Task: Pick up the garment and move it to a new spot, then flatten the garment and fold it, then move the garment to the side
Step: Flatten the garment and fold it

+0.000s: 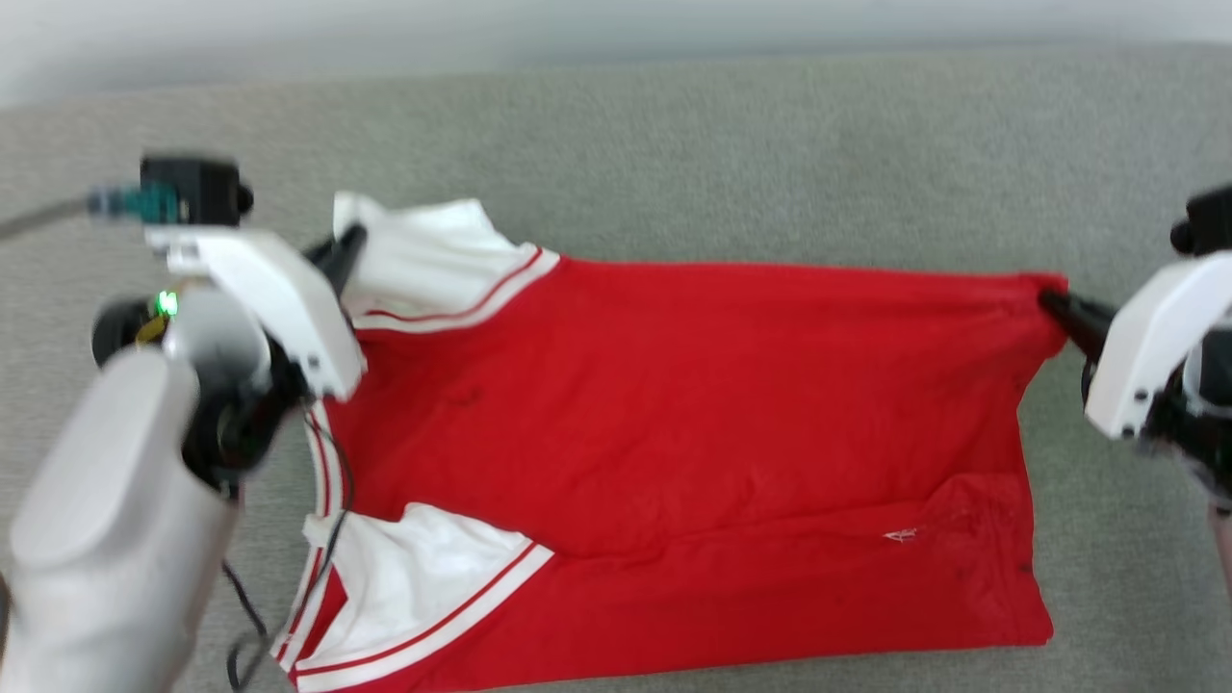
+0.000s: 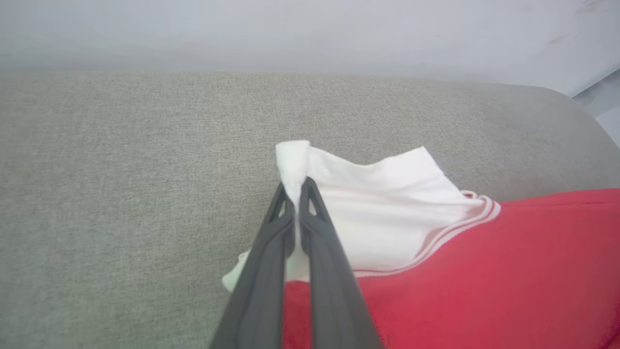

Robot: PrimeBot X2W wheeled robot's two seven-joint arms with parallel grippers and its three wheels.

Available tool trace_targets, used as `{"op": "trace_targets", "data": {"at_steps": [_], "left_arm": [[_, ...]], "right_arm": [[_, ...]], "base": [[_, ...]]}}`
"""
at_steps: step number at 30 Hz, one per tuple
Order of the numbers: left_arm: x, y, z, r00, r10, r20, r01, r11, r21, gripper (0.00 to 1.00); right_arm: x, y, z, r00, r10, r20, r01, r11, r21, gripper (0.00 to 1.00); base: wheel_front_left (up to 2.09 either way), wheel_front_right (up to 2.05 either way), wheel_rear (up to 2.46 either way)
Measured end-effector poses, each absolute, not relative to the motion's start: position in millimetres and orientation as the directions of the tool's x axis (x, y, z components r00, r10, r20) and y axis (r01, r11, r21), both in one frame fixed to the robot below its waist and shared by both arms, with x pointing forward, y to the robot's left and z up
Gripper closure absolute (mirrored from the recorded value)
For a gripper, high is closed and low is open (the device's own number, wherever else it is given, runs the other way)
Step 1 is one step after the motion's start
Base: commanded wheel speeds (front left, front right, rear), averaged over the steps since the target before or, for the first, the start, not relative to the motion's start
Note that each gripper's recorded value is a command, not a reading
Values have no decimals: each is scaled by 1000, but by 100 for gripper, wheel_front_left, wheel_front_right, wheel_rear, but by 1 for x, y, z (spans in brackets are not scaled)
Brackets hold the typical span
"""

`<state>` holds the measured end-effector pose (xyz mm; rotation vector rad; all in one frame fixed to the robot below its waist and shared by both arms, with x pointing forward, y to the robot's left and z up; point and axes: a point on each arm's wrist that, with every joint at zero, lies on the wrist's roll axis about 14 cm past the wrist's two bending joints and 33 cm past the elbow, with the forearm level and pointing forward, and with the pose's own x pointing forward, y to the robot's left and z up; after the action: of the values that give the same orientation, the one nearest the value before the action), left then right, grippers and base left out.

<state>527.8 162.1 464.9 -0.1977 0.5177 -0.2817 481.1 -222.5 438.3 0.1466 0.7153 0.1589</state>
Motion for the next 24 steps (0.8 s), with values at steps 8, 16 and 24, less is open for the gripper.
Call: {"op": "trace_targets", "data": {"at_steps": [8, 16, 24], "left_arm": [[450, 187, 451, 860, -228, -457, 103, 954, -281, 100], [371, 193, 408, 799, -177, -575, -35, 941, -338, 100], [340, 174, 383, 750, -213, -627, -74, 914, -399, 0]], "right_arm": [[441, -218, 428, 750, 205, -629, -64, 969, 239, 100], [398, -217, 408, 737, 202, -645, -7, 956, 292, 100], [365, -215, 387, 727, 190, -660, 43, 947, 319, 0]], "base": [[0, 0, 0], [0, 0, 0], [0, 0, 0]]}}
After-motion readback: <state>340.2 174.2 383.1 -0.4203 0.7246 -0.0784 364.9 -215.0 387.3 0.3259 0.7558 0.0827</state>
